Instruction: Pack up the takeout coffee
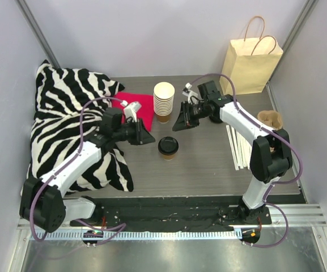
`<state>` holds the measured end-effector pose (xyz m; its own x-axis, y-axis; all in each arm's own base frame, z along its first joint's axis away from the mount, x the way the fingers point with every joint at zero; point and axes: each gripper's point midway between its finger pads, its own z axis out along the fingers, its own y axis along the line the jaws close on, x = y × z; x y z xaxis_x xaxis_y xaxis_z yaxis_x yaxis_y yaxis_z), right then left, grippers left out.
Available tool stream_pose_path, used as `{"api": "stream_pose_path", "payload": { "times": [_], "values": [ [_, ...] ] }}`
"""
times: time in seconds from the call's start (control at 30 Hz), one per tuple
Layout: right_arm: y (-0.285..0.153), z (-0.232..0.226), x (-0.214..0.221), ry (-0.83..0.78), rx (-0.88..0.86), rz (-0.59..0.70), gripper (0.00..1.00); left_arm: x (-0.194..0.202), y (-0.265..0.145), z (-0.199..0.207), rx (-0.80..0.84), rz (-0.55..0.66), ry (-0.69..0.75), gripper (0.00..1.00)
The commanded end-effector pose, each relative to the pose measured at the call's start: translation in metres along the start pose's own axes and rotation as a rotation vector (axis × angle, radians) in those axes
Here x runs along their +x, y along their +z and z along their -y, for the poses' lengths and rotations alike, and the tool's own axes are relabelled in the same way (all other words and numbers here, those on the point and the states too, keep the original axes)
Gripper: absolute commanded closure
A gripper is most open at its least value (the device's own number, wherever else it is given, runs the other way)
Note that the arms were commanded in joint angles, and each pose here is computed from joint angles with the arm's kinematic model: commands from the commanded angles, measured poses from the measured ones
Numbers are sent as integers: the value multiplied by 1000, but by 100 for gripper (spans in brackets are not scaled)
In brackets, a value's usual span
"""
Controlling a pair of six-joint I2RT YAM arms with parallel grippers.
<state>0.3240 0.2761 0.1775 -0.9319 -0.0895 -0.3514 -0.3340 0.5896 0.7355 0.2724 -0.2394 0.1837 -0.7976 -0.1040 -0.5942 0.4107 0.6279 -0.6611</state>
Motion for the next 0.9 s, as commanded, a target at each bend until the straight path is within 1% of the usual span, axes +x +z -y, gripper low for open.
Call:
{"api": "stream_pose_path", "payload": {
  "times": [0.0,0.13,0.23,0.37,0.53,0.87],
  "values": [
    [8,-18,13,-46,-15,-15,85,20,5,-15,-149,-87,196,83],
    [22,-13,33,-27,-8,-72,91,23,18,-3,-160,-120,294,85],
    [27,-8,42,-12,-3,-94,91,28,28,-3,-173,-146,338,86],
    [34,1,48,-3,10,-112,92,31,37,-5,-182,-170,350,87],
    [42,12,51,10,28,-131,94,30,46,-5,-180,-164,378,88],
    [51,27,56,39,59,-156,95,28,57,-10,-188,-146,380,88]
  ]
}}
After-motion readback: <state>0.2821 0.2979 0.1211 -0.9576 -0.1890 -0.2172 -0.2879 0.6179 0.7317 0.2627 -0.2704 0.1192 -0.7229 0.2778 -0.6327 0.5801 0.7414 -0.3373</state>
